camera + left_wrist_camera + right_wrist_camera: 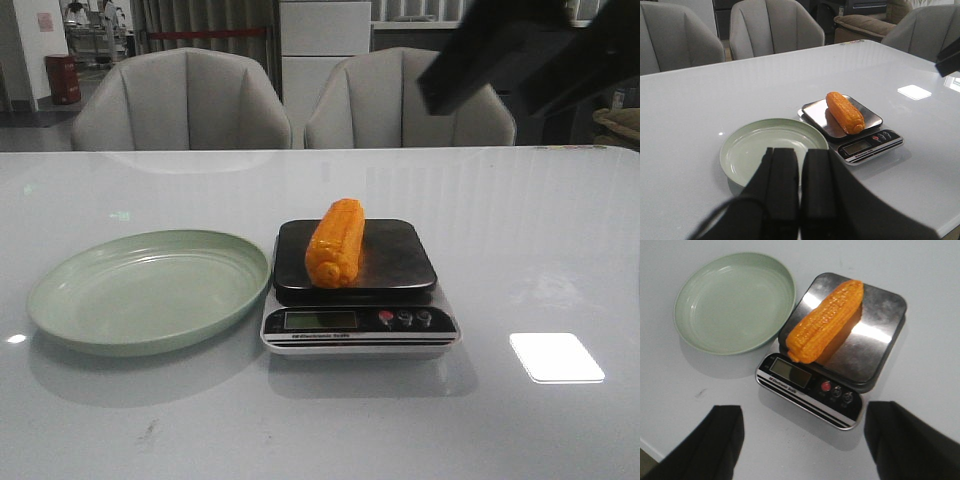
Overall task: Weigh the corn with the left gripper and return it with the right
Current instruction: 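Lower the right gripper over the corn on the scale and close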
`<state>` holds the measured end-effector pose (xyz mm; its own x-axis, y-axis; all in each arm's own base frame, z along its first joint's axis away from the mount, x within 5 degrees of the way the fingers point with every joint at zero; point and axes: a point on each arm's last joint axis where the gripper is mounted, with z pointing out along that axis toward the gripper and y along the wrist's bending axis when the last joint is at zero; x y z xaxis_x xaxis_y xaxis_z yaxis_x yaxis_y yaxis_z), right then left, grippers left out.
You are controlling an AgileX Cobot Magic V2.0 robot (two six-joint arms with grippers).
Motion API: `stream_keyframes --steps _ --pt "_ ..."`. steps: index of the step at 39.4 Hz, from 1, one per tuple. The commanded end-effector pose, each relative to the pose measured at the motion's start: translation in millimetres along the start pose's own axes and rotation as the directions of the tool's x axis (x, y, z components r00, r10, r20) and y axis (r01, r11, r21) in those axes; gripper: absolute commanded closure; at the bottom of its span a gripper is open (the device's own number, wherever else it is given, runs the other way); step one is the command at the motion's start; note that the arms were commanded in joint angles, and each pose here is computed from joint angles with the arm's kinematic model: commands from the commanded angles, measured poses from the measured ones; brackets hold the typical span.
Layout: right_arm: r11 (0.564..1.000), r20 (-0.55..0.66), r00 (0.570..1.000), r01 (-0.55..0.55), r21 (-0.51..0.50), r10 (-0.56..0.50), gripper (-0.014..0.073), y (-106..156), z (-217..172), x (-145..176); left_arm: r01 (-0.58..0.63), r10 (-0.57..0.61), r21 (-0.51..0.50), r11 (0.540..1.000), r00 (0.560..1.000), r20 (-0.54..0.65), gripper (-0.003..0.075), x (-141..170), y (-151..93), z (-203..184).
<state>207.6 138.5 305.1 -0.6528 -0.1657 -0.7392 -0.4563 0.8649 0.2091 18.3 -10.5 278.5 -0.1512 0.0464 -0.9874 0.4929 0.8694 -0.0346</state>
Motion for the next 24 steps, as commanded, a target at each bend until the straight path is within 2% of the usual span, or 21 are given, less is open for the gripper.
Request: stream_keyframes --steps 1,10,16,21,24 --pt "0.996 -0.007 0.996 -0.087 -0.036 0.087 -0.0003 8.9 16.7 -32.4 0.004 -0.004 0.002 1.0 0.995 0.101 0.0607 -14.0 -0.5 -3.8" --pt "0.976 -0.211 0.954 -0.216 0.019 0.215 -0.0003 15.5 78.0 -67.8 0.004 -0.004 0.002 1.0 0.995 0.097 0.0607 -13.6 -0.4 -3.8" --pt "0.955 -0.272 0.917 -0.266 0.129 0.292 -0.0003 12.6 110.2 -80.8 0.004 -0.004 0.002 1.0 0.995 0.097 0.0607 -13.6 -0.4 -3.8" --pt "0.919 -0.308 0.873 -0.313 0.241 0.378 -0.0003 5.7 134.0 -80.1 0.004 -0.004 0.002 1.0 0.995 0.097 0.0607 -13.6 -0.4 -3.8" --pt "0.903 -0.312 0.855 -0.34 0.263 0.413 -0.0003 4.7 146.3 -80.1 0.004 -0.004 0.002 1.0 0.995 0.097 0.0607 -13.6 -0.4 -3.8"
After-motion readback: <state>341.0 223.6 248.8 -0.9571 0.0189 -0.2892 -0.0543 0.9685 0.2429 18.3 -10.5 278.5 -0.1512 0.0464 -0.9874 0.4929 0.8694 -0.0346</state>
